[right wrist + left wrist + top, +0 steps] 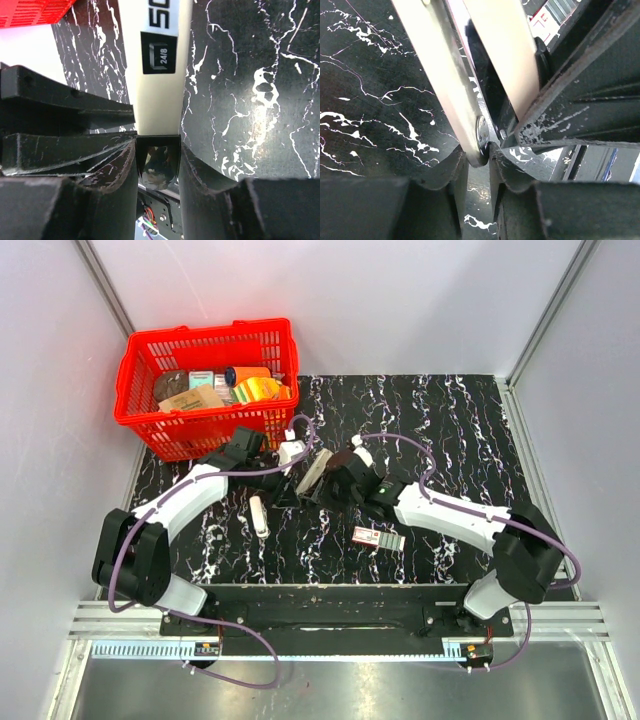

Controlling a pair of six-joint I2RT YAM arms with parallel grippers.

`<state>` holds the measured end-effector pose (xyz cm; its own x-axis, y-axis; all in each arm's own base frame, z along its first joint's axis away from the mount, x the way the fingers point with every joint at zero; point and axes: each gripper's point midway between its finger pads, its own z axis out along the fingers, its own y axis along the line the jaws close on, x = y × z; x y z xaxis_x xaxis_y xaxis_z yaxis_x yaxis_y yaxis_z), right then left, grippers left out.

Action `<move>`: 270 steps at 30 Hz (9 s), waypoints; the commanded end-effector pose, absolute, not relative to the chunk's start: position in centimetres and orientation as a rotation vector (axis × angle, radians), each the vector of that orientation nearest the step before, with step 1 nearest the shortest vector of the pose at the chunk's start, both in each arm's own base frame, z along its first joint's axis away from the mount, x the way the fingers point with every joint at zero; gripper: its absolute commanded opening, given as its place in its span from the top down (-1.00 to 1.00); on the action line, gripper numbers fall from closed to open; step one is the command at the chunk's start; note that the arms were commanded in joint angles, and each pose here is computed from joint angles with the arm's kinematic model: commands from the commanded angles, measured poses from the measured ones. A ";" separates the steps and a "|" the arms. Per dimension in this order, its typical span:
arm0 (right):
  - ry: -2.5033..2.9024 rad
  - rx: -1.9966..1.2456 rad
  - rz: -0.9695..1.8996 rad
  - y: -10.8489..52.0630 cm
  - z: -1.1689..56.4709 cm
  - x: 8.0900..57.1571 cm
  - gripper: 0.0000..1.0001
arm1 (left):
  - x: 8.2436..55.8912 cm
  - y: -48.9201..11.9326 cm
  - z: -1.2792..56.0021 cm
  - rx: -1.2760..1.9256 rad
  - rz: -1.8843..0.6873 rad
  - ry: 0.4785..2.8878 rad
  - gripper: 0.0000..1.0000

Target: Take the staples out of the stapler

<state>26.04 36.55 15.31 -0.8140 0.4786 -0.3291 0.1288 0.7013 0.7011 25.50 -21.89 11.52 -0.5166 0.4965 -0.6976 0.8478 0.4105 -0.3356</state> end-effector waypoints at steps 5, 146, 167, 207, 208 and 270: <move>2.254 0.393 1.113 35.5 20.2 27.4 1.00 | 27.7 -21.7 12.8 1.232 -0.776 2.047 0.86; 2.376 -0.649 0.054 35.3 2.1 37.5 -0.20 | 32.8 -8.5 17.7 0.824 0.069 2.058 0.48; 2.066 -0.696 -0.370 26.5 10.9 38.9 1.00 | 32.7 -9.8 18.7 0.802 -0.026 2.059 0.47; 1.985 -0.881 -0.298 34.5 12.1 29.8 -0.45 | 31.5 -8.4 19.0 0.832 0.055 2.028 0.46; 2.001 -0.832 -0.232 34.5 13.6 30.4 -0.46 | 31.5 -8.4 18.9 0.831 0.054 2.029 0.46; 2.293 0.002 0.593 22.4 13.3 35.7 -0.34 | 38.1 -27.8 4.4 0.732 -0.717 2.621 -0.08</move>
<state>35.31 21.57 11.08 -0.7526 0.1328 -0.6449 -0.1423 0.9235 0.3563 36.29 -27.55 4.02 -0.8205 0.4146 -0.3936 0.5607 0.7177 -0.4128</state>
